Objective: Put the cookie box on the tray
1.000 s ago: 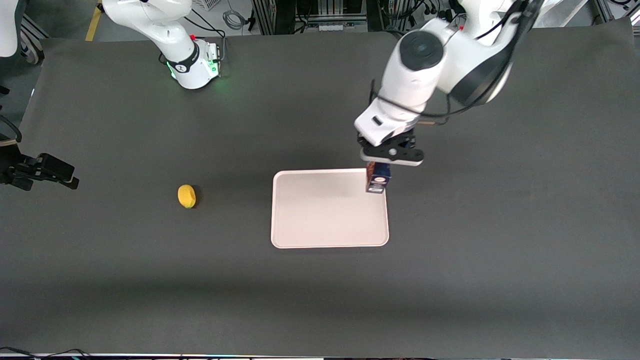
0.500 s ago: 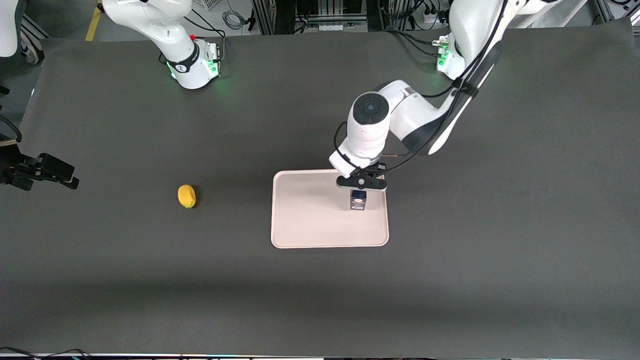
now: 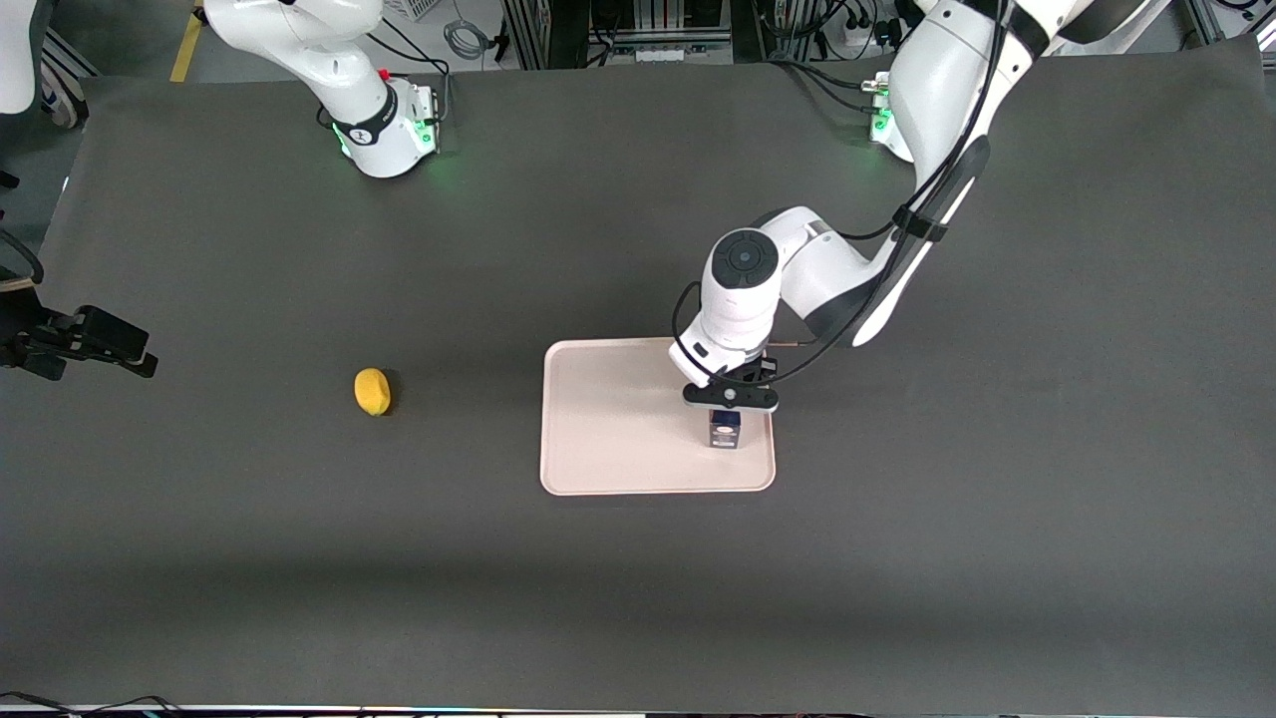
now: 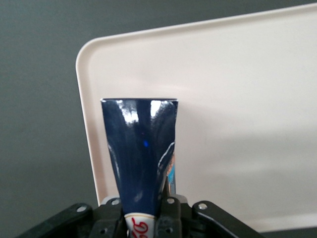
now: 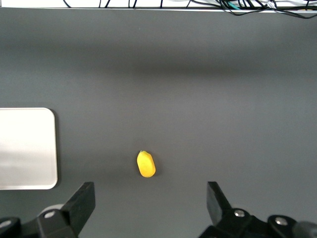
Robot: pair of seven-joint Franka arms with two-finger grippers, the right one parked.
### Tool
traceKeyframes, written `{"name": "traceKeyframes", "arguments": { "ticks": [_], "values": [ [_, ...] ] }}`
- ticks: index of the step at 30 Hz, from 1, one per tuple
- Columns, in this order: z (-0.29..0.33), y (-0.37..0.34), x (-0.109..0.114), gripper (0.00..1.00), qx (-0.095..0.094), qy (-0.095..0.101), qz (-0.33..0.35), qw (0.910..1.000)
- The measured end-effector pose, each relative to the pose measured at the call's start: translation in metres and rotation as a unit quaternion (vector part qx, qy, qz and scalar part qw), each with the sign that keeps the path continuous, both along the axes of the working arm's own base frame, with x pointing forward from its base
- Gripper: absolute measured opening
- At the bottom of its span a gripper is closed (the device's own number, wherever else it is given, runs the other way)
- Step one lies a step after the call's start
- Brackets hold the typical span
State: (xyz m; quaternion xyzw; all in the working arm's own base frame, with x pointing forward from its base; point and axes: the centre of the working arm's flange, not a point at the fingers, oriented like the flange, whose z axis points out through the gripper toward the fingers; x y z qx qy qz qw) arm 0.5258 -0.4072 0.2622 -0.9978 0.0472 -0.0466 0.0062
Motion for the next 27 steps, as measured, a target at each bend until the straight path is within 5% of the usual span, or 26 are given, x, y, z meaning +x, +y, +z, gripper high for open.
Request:
{"name": "traceKeyframes", "arguments": {
  "ticks": [7,22,27],
  "values": [
    [-0.006,-0.001,0.003,0.25,-0.002,-0.003,-0.001,1.0],
    [-0.01,0.004,0.009,0.96,-0.001,-0.009,0.008,0.9999],
    [-0.004,0.004,0.014,1.0,-0.007,-0.015,0.012,0.9998]
  ]
}}
